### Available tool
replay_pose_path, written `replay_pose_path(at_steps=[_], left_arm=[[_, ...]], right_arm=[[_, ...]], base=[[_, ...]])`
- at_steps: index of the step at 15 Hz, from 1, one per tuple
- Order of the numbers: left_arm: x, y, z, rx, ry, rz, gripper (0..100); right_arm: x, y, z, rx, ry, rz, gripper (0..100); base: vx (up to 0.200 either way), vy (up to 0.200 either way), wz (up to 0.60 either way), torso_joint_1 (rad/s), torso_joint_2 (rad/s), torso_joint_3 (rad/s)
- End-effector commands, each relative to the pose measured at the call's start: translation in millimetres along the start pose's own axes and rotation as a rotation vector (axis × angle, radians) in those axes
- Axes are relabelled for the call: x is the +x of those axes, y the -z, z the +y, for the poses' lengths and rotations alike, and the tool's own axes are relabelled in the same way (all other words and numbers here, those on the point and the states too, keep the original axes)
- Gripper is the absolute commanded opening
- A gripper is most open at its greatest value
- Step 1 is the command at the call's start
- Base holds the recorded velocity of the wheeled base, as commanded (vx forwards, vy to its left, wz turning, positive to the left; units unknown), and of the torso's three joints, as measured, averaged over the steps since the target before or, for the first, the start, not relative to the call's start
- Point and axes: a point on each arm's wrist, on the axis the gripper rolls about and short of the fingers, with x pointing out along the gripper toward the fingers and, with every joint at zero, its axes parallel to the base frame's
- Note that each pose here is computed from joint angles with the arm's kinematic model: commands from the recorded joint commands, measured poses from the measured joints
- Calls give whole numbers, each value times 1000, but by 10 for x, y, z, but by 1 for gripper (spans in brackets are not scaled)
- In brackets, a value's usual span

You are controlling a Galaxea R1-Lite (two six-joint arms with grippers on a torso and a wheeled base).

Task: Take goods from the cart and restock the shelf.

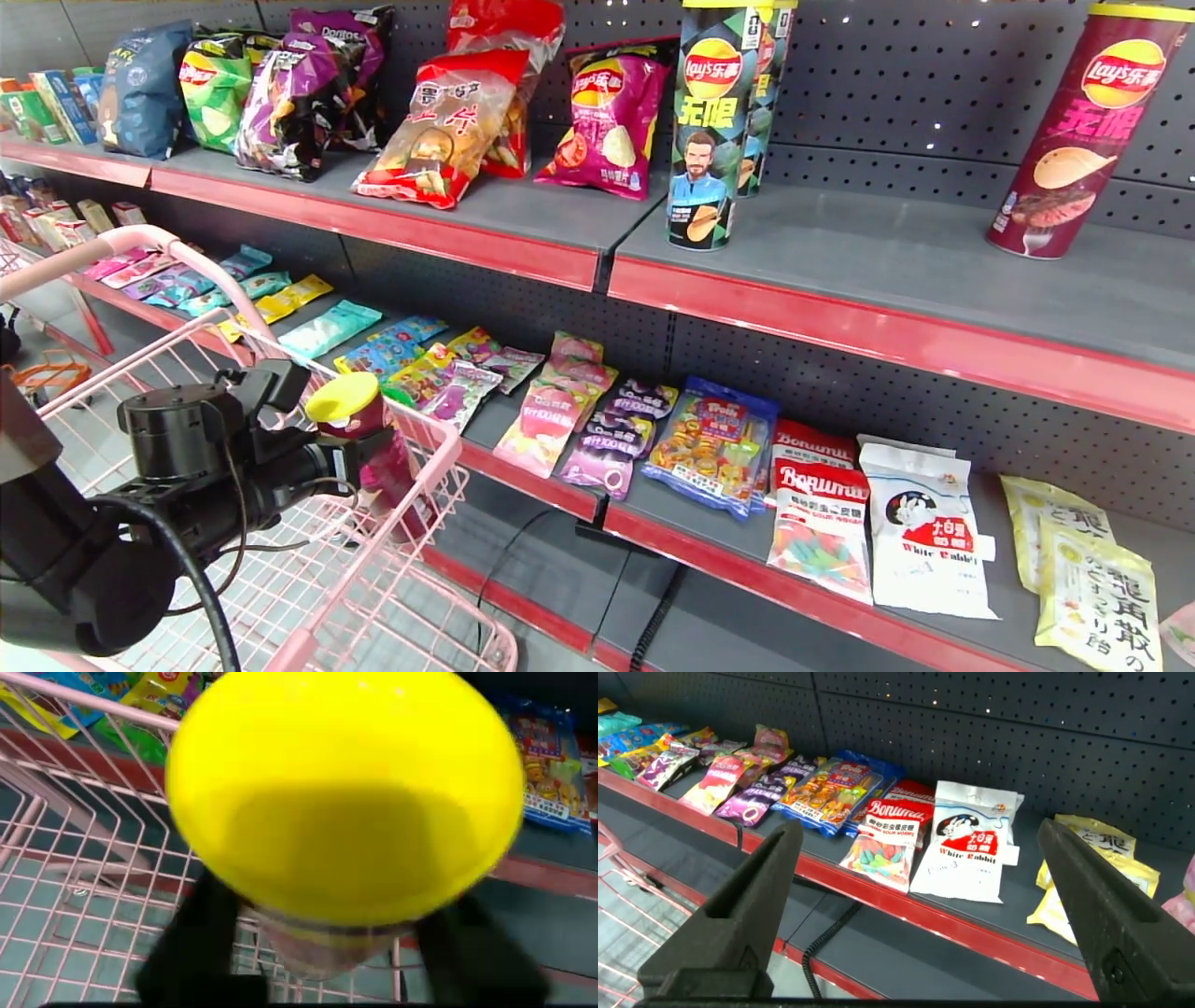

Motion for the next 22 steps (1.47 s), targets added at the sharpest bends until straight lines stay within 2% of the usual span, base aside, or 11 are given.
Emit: replay_pose_path(at_steps=[1,3,5,6,8,10,12,14,15,19,22], left_arm=[[-5,14,0,5,-3,7,0],[-76,-80,-9,15,-7,-32,0],[-496,-466,-62,42,-23,-165,0],[-691,-578,-94,44,-27,-189,0],[-1148,-747,-234,55,-5,-230,0],[-1849,-852,-473,74,25,-273,0],[-2357,-826,-640,81,54,-281,0],[-2681,-681,-739,82,50,-281,0],[-2812,-550,-775,93,35,-307,0],[-2913,-335,-771,80,-112,-347,0],[-2961,-301,-784,85,-119,-371,0]], right_arm=[[1,0,0,0,-1,1,100],[1,0,0,0,-1,1,100],[1,0,0,-2,-1,1,100],[1,0,0,-2,-1,1,100],[1,0,0,-2,-1,1,100],[1,0,0,-2,-1,1,100],[1,0,0,-2,-1,1,100],[1,0,0,-2,-1,1,100],[1,0,0,-2,-1,1,100],[1,0,0,-2,-1,1,100],[1,0,0,-2,-1,1,100]], base=[[0,0,0,0,0,0],[0,0,0,0,0,0],[0,0,0,0,0,0],[0,0,0,0,0,0],[0,0,0,0,0,0],[0,0,0,0,0,0],[0,0,0,0,0,0],[0,0,0,0,0,0],[0,0,0,0,0,0],[0,0,0,74,-245,-163],[0,0,0,168,-489,-325]])
